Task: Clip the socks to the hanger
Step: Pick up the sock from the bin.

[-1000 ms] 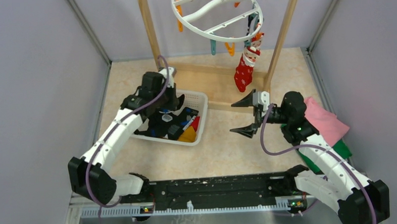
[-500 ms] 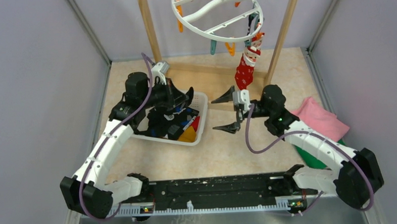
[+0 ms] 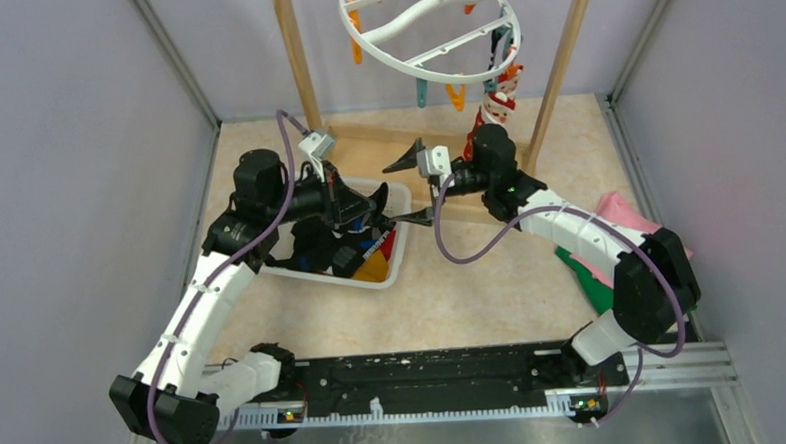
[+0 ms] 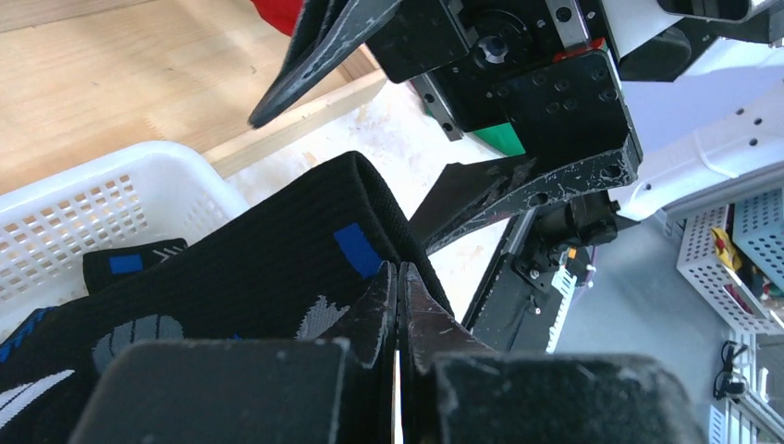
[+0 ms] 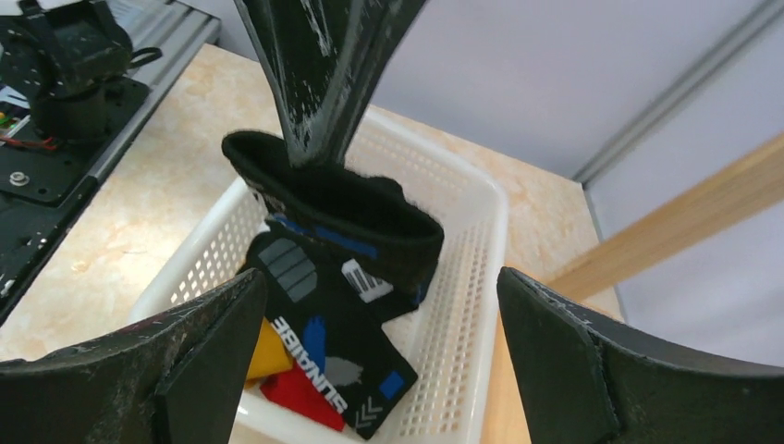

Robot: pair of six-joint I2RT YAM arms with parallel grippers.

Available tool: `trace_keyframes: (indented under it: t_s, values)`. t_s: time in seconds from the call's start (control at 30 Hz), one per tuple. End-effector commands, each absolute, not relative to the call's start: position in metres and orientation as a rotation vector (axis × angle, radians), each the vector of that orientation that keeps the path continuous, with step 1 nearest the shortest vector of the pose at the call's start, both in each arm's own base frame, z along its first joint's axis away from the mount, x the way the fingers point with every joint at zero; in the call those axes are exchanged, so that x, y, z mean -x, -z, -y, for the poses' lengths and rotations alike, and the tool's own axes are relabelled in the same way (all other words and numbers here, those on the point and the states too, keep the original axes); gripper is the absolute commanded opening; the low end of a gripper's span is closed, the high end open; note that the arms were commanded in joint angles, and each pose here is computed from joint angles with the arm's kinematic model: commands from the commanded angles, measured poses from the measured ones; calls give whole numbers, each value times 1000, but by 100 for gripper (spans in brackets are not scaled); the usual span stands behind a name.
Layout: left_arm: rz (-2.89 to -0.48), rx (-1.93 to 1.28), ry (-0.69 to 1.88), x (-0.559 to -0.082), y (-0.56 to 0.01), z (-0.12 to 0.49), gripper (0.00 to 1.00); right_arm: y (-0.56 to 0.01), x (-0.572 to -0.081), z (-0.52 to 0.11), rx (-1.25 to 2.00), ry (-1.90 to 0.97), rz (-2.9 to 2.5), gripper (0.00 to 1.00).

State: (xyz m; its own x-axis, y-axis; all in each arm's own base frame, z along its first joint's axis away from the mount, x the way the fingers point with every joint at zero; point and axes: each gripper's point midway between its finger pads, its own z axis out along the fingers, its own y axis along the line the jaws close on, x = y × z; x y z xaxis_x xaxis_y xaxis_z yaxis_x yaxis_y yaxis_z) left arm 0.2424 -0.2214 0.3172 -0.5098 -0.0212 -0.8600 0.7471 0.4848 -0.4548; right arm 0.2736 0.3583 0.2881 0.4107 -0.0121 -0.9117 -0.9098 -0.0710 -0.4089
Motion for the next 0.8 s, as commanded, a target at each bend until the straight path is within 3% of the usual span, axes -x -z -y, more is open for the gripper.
trace_keyframes:
  t_s: [0.0, 0.1, 0.23, 0.3, 0.37, 0.6, 0.63, 0.7, 0.77]
  values:
    - [-1773, -712, 1142, -230, -334, 224, 0, -314, -252, -377, 1538, -937, -670, 92]
    - [-1775, -736, 1160, -226, -333, 225, 0, -316, -247, -385, 1551, -950, -635, 87]
    - [-1768, -746, 1167, -223, -334, 225, 0, -317, -240, -391, 1564, -970, -606, 71]
    - [-1768, -741, 1159, -224, -334, 224, 0, -317, -238, -392, 1569, -975, -602, 58]
    - [-1768, -738, 1154, -223, -334, 224, 0, -315, -237, -391, 1577, -975, -606, 38]
    - [-1751, -689, 1111, -229, -343, 220, 2, -315, -233, -384, 1587, -954, -631, 3]
    - [-1752, -665, 1090, -232, -344, 218, 11, -319, -231, -383, 1578, -963, -639, 0]
    - [-1738, -628, 1037, -235, -349, 212, 40, -328, -228, -380, 1547, -992, -671, 0]
    - [-1669, -627, 988, -232, -362, 206, 55, -338, -221, -375, 1517, -1031, -701, 0]
